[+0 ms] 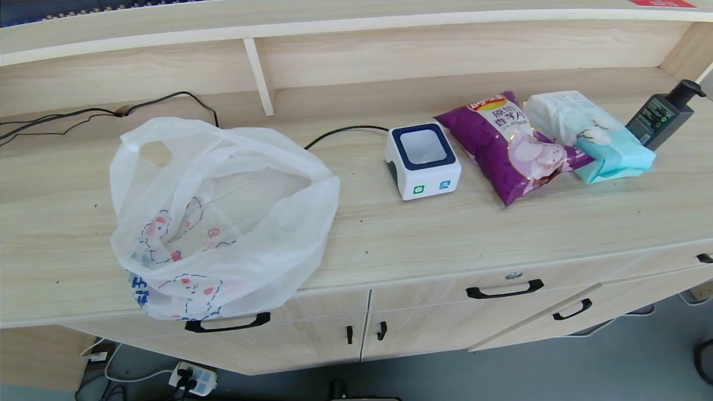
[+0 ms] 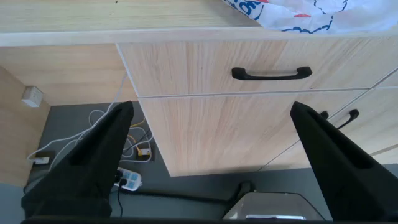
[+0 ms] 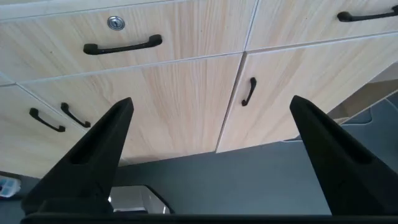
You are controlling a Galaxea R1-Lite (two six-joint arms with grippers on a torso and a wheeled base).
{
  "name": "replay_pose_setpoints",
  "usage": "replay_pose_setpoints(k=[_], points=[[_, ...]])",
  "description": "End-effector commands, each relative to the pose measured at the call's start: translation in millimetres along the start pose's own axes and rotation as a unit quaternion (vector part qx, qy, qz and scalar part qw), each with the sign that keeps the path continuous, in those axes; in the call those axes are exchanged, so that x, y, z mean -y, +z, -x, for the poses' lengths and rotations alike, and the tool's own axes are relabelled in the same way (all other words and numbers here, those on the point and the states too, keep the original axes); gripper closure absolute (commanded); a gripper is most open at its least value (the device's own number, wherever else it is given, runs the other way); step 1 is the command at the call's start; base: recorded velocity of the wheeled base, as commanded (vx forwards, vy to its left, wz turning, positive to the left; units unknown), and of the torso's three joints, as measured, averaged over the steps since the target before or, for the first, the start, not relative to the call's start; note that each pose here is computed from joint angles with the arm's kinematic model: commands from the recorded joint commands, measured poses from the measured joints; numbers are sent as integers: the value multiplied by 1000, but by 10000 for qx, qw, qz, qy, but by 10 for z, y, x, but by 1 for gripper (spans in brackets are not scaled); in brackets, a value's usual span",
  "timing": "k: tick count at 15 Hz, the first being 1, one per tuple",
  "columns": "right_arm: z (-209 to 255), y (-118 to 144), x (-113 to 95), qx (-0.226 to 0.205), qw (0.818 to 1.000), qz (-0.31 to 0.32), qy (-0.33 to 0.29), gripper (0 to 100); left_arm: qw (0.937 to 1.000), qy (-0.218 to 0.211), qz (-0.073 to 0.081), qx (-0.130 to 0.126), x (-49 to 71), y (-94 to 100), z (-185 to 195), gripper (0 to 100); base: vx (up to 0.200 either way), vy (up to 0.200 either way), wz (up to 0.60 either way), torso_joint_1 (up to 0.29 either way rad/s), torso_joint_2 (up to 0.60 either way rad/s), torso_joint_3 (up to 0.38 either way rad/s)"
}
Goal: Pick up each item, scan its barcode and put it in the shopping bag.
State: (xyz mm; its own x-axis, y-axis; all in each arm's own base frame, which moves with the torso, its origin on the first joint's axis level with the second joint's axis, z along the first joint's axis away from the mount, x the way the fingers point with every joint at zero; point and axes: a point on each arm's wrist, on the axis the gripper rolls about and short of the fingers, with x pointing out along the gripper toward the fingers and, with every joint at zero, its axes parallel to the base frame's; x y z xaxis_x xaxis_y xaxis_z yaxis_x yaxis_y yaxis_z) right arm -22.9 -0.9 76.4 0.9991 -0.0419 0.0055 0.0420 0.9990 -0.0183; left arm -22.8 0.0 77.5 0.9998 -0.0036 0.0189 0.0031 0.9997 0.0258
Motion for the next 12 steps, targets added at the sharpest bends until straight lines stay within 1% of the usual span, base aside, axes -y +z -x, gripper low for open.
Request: replay_pose_setpoints(k=[1, 3, 4, 5, 6, 7, 8, 9, 10, 11, 12], points=[[8, 273, -14, 112, 9981, 267, 550, 0, 10000, 3, 6, 5, 0, 2, -1, 0, 0, 0, 0, 0, 0, 0], [-297, 982, -27, -330, 9957, 133, 856, 0, 10000, 3, 14, 28, 0, 5, 0, 0, 0, 0, 0, 0, 0, 0], [-485, 1220, -49, -495, 9926, 86, 1110, 0, 10000, 3, 14, 28, 0, 5, 0, 0, 0, 0, 0, 0, 0, 0], [-834, 1522, -102, -705, 9882, 71, 1356, 0, 10000, 3, -2, 28, 0, 5, 0, 0, 0, 0, 0, 0, 0, 0], [-1070, 1639, -137, -749, 9870, 70, 1417, 0, 10000, 3, -9, 28, 0, 5, 0, 0, 0, 0, 0, 0, 0, 0], [-1496, 1768, -188, -707, 9846, 40, 1598, 0, 10000, 3, -9, 28, 0, 5, 0, 0, 0, 0, 0, 0, 0, 0], [-1855, 1923, -176, -424, 9826, 63, 1807, 0, 10000, 3, -9, 28, 0, 5, 0, 0, 0, 0, 0, 0, 0, 0], [-2147, 2015, -132, -282, 9785, 243, 2029, 0, 10000, 3, -9, 20, 0, 6, -1, 0, 0, 0, 0, 0, 0, 0], [-2309, 2044, -87, -263, 9758, 445, 2126, 0, 10000, 4, -17, 28, 0, 5, 0, 0, 0, 0, 0, 0, 0, 0], [-2576, 2046, -33, -287, 9702, 702, 2300, 0, 10000, 4, -17, 28, 0, 5, 0, 0, 0, 0, 0, 0, 0, 0], [-2732, 2051, -32, -285, 9679, 786, 2372, 0, 10000, 4, -17, 28, 0, 7, -1, 0, 0, 0, 0, 0, 0, 0]])
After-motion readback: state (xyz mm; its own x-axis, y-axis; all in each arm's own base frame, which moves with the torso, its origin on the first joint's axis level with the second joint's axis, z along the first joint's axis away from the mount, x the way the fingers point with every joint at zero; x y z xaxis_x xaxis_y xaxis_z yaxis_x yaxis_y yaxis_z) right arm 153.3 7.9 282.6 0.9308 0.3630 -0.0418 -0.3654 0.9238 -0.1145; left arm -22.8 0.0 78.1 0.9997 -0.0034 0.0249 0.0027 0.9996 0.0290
